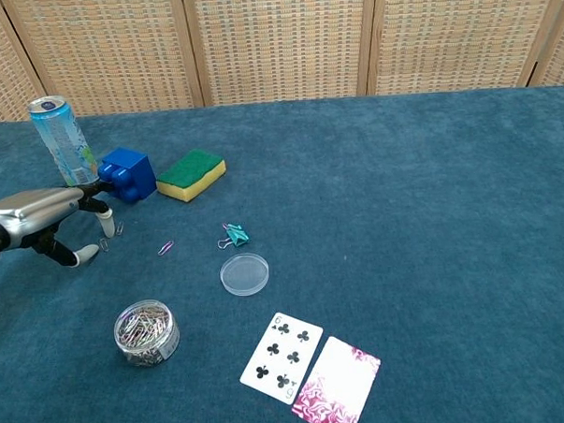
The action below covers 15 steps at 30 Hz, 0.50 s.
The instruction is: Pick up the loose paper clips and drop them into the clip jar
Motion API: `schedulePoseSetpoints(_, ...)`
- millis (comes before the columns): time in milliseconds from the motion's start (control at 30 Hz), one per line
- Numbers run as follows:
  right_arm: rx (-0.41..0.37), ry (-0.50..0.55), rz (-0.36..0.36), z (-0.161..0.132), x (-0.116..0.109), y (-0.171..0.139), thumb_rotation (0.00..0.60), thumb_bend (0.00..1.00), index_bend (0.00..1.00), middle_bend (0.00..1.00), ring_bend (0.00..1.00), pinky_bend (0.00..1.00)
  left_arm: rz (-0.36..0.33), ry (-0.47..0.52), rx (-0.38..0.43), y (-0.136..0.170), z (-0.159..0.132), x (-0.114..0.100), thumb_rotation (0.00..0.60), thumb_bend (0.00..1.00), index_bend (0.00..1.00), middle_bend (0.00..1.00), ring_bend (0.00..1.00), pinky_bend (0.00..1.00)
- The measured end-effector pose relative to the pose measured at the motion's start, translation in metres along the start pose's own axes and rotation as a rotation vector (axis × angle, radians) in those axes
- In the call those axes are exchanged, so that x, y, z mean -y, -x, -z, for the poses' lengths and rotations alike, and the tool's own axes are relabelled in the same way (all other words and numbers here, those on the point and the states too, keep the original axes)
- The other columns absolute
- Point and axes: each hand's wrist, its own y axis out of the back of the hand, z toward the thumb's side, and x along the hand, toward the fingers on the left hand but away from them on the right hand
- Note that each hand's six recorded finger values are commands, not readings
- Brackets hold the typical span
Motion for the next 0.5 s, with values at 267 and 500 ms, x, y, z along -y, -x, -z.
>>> schedulePoseSetpoints(267,-0.003,0.002,0.0,0.0,0.0,-0.001,0.6,0.0,0.0,0.0,0.0,0.0,-0.001,0.002,0.001,0.009,0.005,0.0,0.6,0.46,0.46,0.0,0.0,0.0)
schedulePoseSetpoints(500,-0.004,0.002,-0.001,-0.001,0.0,-0.001,0.6,0.0,0.0,0.0,0.0,0.0,0.011,-0.001,-0.004,0.012,0.007,0.003,0.6,0.46,0.47,0.0,0.0,0.0)
